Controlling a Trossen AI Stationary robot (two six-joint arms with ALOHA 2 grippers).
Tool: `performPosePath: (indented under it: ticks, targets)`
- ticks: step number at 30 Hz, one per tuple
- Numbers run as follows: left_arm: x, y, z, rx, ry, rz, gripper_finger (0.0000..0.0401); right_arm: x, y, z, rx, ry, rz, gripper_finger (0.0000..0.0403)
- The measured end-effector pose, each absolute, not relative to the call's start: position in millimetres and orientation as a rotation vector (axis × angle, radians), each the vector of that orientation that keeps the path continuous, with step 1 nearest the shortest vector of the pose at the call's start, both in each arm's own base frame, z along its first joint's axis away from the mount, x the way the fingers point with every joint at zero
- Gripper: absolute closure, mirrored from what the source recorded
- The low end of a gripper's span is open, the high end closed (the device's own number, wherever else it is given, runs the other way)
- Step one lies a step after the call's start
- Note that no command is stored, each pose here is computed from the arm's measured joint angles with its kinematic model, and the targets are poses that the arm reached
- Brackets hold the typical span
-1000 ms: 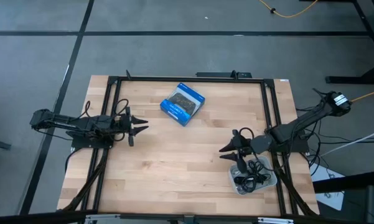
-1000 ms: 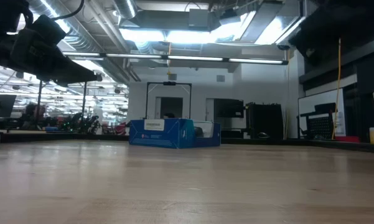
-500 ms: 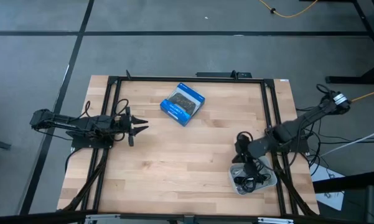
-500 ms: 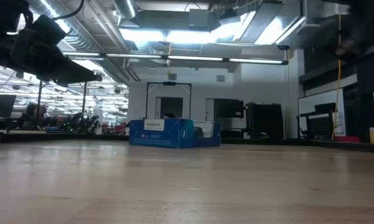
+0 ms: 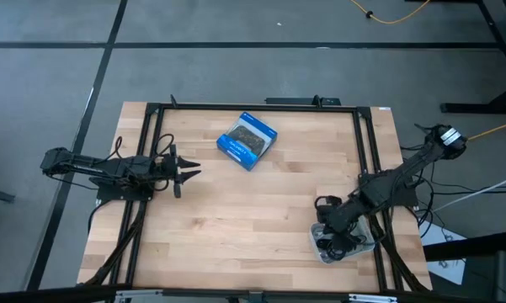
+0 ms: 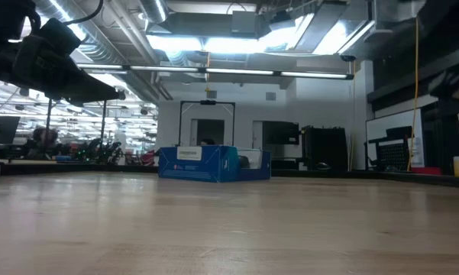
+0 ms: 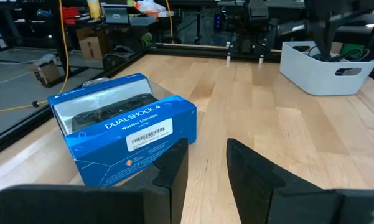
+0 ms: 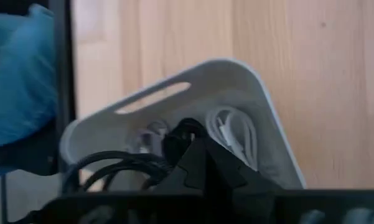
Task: Pick and place USB-C Cables
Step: Adjust the gray bin
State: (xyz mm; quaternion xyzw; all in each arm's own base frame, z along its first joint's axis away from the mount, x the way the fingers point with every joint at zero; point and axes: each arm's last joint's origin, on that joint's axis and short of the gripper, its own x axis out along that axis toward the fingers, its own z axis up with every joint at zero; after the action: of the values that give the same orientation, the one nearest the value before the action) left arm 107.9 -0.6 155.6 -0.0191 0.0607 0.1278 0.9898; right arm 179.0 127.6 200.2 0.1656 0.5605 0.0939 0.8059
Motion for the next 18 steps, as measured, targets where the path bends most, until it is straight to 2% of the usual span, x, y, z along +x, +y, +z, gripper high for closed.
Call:
performPosePath:
  ticks: [6, 18]
  targets:
    - [108, -1, 156, -0.038, 0.122, 0.257, 0.0299, 193, 125, 182, 0.372, 1.244, 0.079, 0.0402]
    - [108, -1, 156, -0.038, 0.122, 0.257, 0.0299, 209, 102, 185, 0.435, 1.150, -0.172, 0.0403]
